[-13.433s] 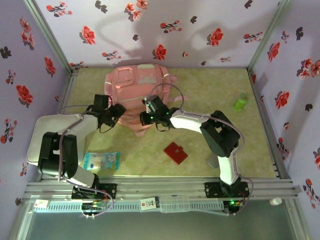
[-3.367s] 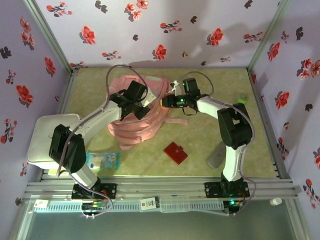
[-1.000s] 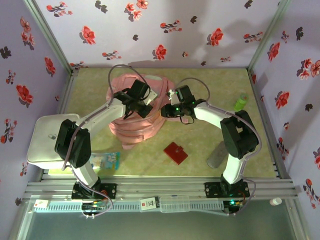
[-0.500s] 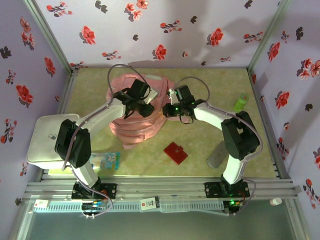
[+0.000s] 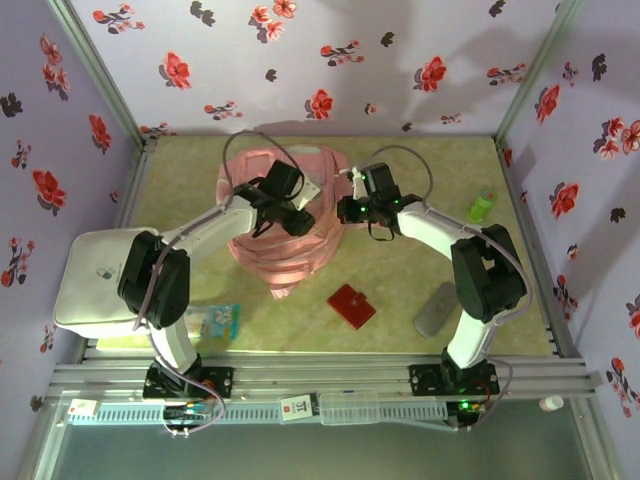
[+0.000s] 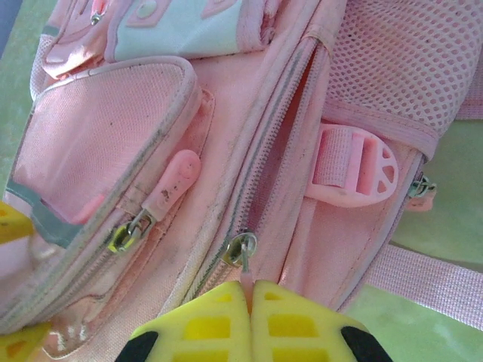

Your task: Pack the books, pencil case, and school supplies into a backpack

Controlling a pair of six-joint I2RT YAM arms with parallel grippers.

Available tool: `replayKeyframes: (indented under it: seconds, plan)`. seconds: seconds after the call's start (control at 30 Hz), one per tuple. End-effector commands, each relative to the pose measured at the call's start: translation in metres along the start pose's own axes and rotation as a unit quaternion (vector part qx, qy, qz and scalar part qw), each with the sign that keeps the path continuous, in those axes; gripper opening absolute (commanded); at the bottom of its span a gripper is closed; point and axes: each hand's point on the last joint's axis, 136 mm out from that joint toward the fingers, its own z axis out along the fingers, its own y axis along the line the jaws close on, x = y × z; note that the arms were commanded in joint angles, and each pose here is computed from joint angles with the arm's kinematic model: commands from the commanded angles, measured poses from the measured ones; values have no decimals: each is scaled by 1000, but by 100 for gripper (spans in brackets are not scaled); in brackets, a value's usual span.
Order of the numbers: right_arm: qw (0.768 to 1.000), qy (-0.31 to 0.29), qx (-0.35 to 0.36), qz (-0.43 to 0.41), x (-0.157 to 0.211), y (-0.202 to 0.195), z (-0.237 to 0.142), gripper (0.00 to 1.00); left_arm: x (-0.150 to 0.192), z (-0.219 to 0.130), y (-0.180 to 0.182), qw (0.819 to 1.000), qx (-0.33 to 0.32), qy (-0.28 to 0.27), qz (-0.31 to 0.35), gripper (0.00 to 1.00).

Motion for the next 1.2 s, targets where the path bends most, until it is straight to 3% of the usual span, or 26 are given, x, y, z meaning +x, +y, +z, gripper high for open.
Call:
replayKeyframes:
  seconds: [0.0, 0.2, 0.37, 0.87, 1.17]
  plan:
    - [998, -45, 34, 7, -31, -18, -8, 0, 11, 11, 9, 1000, -4, 26, 12, 45]
    - [999, -31, 27, -4, -19, -20, -8, 0, -14, 10, 18, 1000, -12, -4, -18, 18]
    - [999, -25, -32, -12, 3, -3, -16, 0, -42, 8, 23, 997, -15, -50, -48, 9]
    - [984, -17, -174, 43, 53, 64, -18, 0, -69, 15, 10, 992, 44, -77, -90, 7]
    - [971, -69, -211, 93, 44, 75, -14, 0, -73, 12, 9, 983, 86, -95, -131, 6]
